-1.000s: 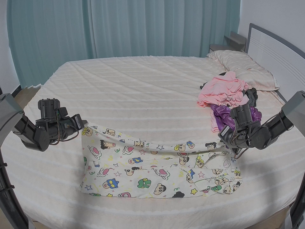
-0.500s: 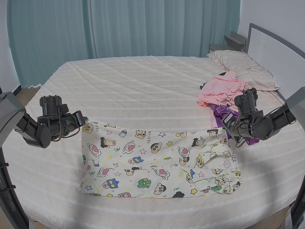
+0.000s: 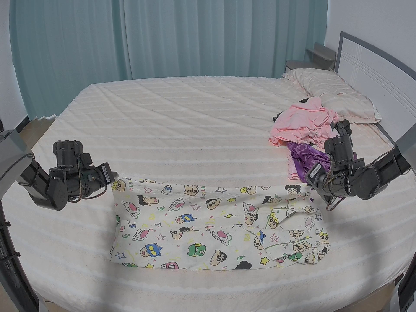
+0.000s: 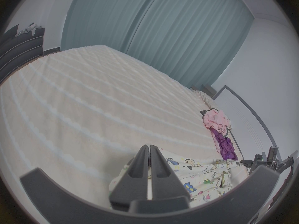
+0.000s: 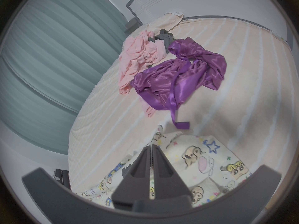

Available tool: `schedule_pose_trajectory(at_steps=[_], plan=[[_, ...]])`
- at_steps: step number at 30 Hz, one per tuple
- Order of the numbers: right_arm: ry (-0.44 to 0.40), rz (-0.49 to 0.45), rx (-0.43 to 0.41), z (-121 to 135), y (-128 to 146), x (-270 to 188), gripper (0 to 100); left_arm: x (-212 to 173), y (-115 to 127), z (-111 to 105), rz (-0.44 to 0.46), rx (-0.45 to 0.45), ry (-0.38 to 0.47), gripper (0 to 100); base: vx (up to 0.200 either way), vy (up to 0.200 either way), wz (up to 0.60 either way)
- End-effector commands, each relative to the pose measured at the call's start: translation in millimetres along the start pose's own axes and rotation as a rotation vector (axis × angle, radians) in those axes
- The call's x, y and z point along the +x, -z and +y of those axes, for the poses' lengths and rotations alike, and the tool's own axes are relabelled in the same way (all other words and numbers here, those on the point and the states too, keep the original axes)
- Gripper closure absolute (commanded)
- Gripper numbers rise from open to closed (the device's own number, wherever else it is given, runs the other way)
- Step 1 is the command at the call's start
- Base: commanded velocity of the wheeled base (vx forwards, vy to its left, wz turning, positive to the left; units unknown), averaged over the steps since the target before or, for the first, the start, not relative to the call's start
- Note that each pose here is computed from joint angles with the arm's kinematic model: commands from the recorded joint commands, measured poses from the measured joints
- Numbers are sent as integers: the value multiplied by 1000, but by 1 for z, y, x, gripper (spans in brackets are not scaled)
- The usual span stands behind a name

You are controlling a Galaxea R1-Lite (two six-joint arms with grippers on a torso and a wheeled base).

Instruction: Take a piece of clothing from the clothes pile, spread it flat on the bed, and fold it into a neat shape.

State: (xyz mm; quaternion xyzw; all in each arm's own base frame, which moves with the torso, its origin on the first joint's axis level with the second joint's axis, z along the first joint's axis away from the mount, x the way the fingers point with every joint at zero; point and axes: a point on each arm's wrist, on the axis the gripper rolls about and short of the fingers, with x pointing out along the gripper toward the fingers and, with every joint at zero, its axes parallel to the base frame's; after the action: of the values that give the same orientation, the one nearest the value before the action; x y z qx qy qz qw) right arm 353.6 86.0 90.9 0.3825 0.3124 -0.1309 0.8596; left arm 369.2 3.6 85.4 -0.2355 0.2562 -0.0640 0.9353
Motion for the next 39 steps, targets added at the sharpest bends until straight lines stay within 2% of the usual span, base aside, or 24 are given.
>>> schedule_pose_trajectory(at_steps=[1, 15, 29, 30, 32, 33, 39], plan=[[8, 11, -9, -7, 4, -13, 100, -8, 8, 3, 23, -1, -14, 100, 0, 0, 0], [99, 109, -68, -42, 44, -19, 100, -15, 39, 17, 130, 38, -59, 100, 0, 0, 0], [143, 147, -97, -54, 57, -21, 100, -13, 71, 29, 246, 18, -98, 100, 0, 0, 0], [143, 147, -97, -54, 57, -21, 100, -13, 71, 29, 246, 18, -98, 0, 0, 0, 0], [150, 150, -101, -56, 57, -21, 100, -14, 73, 30, 256, 15, -102, 0, 0, 0, 0], [163, 159, -105, -59, 59, -20, 0, -14, 74, 30, 258, 13, -103, 0, 0, 0, 0], [149, 141, -96, -58, 53, -26, 0, -18, 68, 39, 238, -9, -125, 0, 0, 0, 0]])
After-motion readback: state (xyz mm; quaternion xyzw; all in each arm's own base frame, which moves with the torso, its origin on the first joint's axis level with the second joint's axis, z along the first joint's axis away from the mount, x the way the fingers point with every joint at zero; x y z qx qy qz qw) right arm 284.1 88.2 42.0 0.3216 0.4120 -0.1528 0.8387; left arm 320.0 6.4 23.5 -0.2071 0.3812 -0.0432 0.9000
